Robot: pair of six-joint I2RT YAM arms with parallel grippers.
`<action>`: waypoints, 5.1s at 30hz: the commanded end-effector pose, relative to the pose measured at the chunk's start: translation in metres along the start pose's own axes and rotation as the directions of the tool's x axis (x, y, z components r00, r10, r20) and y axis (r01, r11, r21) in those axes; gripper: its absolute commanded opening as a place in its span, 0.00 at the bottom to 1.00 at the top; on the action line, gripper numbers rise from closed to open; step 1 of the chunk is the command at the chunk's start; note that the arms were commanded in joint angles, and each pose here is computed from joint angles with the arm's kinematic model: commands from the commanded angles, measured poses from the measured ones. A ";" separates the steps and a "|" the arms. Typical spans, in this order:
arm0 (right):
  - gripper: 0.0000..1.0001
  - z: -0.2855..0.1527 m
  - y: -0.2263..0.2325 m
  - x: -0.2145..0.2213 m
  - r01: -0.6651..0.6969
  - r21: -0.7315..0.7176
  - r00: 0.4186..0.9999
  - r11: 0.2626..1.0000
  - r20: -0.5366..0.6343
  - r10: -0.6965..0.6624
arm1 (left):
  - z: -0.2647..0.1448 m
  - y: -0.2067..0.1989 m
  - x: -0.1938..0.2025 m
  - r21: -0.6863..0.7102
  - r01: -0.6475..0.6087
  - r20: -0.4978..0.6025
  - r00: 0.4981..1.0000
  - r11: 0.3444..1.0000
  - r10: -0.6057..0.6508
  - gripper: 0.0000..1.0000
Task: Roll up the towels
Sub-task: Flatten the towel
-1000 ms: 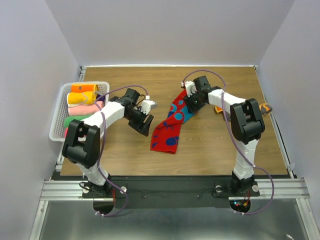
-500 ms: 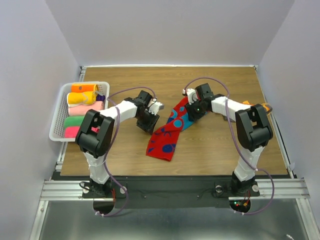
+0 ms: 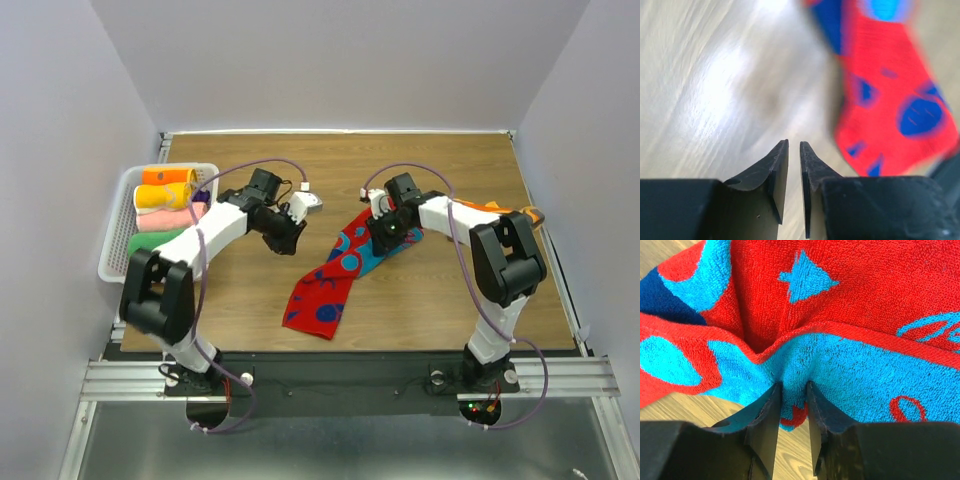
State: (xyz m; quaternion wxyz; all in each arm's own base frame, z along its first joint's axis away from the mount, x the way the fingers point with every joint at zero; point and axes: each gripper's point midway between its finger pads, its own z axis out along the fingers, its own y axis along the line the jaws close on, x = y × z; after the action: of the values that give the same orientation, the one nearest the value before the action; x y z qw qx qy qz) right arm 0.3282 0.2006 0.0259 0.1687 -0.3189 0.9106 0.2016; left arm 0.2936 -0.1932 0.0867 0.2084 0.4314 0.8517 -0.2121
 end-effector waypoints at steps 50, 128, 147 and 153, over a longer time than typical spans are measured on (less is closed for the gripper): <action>0.50 -0.098 -0.047 0.015 0.057 0.181 0.997 0.982 -0.068 -0.046 | -0.031 0.083 0.018 -0.239 -0.119 -0.099 0.990 0.964 0.098 0.72; 0.01 -0.106 -0.063 -0.034 -0.031 0.115 0.997 0.993 0.071 0.023 | 0.031 0.060 0.068 -0.105 -0.014 -0.187 0.982 0.994 -0.006 0.54; 0.01 -0.133 -0.077 -0.052 -0.069 0.149 0.987 0.986 0.156 0.045 | 0.010 0.067 0.056 -0.232 -0.049 -0.186 0.983 0.971 0.006 0.00; 0.01 -0.169 -0.093 -0.075 -0.081 0.190 0.966 0.978 0.256 0.031 | -0.060 0.109 -0.007 -0.357 -0.054 -0.059 0.998 0.933 0.035 0.00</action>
State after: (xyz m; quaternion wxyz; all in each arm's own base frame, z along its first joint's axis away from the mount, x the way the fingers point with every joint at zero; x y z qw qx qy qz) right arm 0.3954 0.1011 0.1253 0.2315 -0.2555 0.9254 0.1574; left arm 0.3512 -0.1154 0.0605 0.2118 0.4176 0.8822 -0.0503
